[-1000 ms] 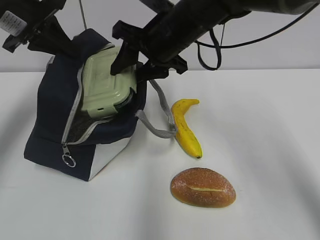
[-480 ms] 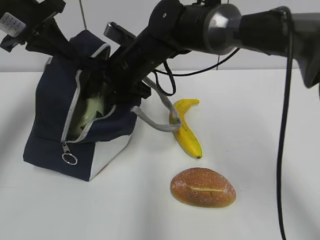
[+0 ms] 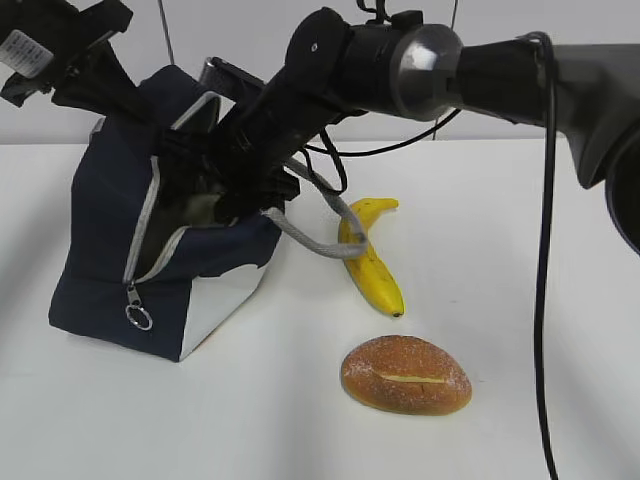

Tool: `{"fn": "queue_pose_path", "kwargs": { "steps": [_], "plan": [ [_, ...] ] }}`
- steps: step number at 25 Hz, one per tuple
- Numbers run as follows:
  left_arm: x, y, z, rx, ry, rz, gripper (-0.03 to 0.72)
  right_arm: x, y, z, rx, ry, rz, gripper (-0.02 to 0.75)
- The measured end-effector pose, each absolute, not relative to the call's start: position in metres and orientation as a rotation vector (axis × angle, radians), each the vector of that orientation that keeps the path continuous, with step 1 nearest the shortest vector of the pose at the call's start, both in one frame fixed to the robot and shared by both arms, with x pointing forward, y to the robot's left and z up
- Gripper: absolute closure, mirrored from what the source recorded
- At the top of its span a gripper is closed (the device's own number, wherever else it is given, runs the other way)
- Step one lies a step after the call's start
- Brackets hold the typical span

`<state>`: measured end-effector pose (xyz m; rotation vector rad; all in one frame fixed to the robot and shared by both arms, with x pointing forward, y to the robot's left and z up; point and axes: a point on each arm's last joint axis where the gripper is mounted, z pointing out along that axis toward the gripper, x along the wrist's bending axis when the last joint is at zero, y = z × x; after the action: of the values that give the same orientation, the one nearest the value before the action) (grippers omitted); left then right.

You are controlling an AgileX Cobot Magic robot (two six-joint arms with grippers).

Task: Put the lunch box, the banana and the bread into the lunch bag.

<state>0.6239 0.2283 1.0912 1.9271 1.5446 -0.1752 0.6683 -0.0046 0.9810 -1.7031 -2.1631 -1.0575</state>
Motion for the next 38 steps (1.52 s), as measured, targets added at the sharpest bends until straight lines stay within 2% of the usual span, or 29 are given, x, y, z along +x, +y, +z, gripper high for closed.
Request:
{"fn": "queue_pose_path", "kwargs": {
  "steps": [9,19,24,27,31,35,38],
  "plan": [
    [0.624,0.228,1.091,1.929,1.545,-0.174,0.691,0.662,-0.022,1.03,-1.534,-2.56,-0.764,0.228],
    [0.624,0.229,1.091,1.931,1.546,-0.174,0.691,0.653,-0.036,1.094,-1.54,-2.699,-0.896,0.228],
    [0.624,0.229,1.09,1.935,1.547,-0.18,0.691,0.63,-0.063,1.143,-1.597,-2.832,-0.939,0.227],
    [0.624,0.229,1.09,1.935,1.547,-0.181,0.691,0.614,-0.083,1.159,-1.649,-2.924,-0.879,0.227],
    [0.623,0.228,1.09,1.939,1.547,-0.188,0.691,0.603,-0.118,1.152,-1.747,-2.929,-0.714,0.227],
    [0.621,0.228,1.09,1.953,1.546,-0.211,0.691,0.602,-0.152,1.117,-1.836,-2.854,-0.48,0.227],
    [0.621,0.228,1.09,1.955,1.546,-0.215,0.691,0.6,-0.161,1.094,-1.84,-2.816,-0.352,0.227]
  ]
}}
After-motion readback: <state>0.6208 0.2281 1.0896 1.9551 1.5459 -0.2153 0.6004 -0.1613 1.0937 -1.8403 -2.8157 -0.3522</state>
